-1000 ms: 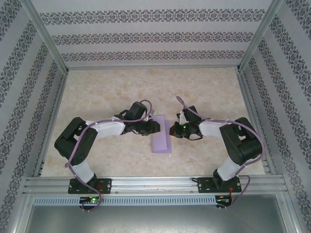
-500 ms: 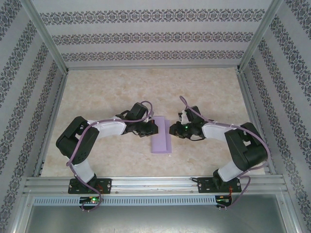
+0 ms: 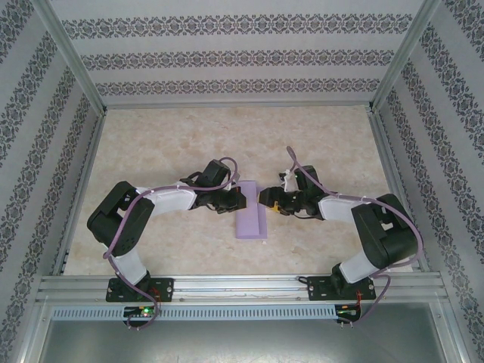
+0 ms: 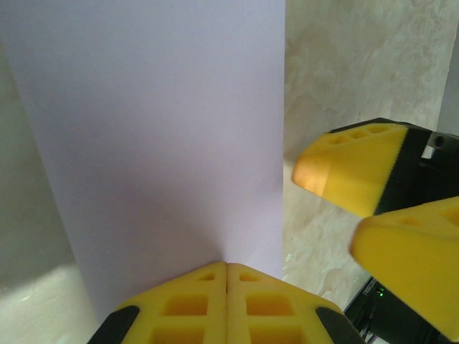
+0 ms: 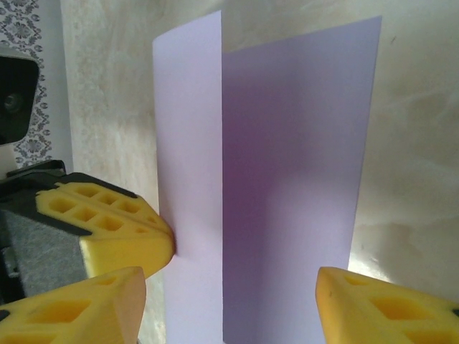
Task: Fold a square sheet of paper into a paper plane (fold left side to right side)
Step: First fold in half a square sheet of paper at the center of the table.
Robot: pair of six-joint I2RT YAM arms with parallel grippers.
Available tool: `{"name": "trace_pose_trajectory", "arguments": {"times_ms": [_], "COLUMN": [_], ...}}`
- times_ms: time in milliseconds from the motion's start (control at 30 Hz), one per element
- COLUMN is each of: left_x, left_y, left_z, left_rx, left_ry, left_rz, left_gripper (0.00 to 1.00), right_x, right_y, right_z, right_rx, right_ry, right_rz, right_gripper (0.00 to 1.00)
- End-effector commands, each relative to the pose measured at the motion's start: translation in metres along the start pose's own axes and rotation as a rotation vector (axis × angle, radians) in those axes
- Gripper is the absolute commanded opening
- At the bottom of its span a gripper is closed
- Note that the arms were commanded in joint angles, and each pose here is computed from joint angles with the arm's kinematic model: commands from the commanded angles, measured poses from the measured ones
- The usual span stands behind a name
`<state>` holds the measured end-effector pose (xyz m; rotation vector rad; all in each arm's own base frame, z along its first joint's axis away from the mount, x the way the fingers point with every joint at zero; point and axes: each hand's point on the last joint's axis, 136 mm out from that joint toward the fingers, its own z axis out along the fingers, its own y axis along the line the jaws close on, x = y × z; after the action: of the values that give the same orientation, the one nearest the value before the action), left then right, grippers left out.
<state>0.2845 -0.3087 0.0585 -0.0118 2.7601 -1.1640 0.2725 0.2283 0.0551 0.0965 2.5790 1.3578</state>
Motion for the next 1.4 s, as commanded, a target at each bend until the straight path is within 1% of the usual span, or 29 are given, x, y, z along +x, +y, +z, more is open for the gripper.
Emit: {"name": "trace_pose_trajectory", "arguments": {"times_ms": [0,200,300,500,600,667,800,867,900,967,1267,1367], "left_x": [0.002,0.003,0.003,0.001,-0.003,-0.005,-0.011,-0.010,-0.010,-0.008,-0.004,-0.004], "left_y": [-0.004,-0.002,-0.002,-0.005,-0.009,-0.009,0.005,0.009,0.011,0.014,0.018,0.018], "left_z": [0.005,0.005,0.005,0.002,-0.004,-0.010,-0.025,-0.028,-0.029,-0.028,-0.013,-0.009], "left_rx": [-0.001,-0.002,-0.003,-0.001,-0.005,-0.025,-0.109,-0.129,-0.139,-0.147,-0.145,-0.143], "left_ry": [0.007,0.009,0.008,-0.004,-0.028,-0.051,-0.103,-0.105,-0.103,-0.093,-0.042,-0.032], "left_rz": [0.012,0.011,0.010,0.016,0.032,0.045,0.058,0.056,0.055,0.049,0.035,0.036], "left_gripper": [0.05,0.05,0.05,0.06,0.10,0.15,0.25,0.29,0.34,0.38,0.45,0.45], "right_x": [0.002,0.003,0.003,0.005,0.004,0.003,0.001,0.002,0.002,0.001,0.001,0.002], "right_y": [0.013,0.016,0.015,0.010,0.005,0.003,-0.003,-0.006,-0.007,-0.010,-0.012,-0.014], "right_z": [0.009,0.022,0.025,0.027,0.026,0.025,0.022,0.022,0.021,0.020,0.017,0.017], "right_rx": [-0.078,-0.108,-0.109,-0.092,-0.069,-0.050,-0.002,0.022,0.035,0.054,0.084,0.092], "right_ry": [0.019,0.041,0.045,0.045,0.032,0.021,0.008,0.009,0.009,0.003,0.001,0.002], "right_rz": [-0.028,-0.020,-0.016,-0.002,0.006,0.004,-0.002,-0.006,-0.009,-0.011,-0.018,-0.016], "right_gripper": [0.63,0.51,0.43,0.20,0.08,0.05,0.03,0.03,0.03,0.03,0.03,0.04]}}
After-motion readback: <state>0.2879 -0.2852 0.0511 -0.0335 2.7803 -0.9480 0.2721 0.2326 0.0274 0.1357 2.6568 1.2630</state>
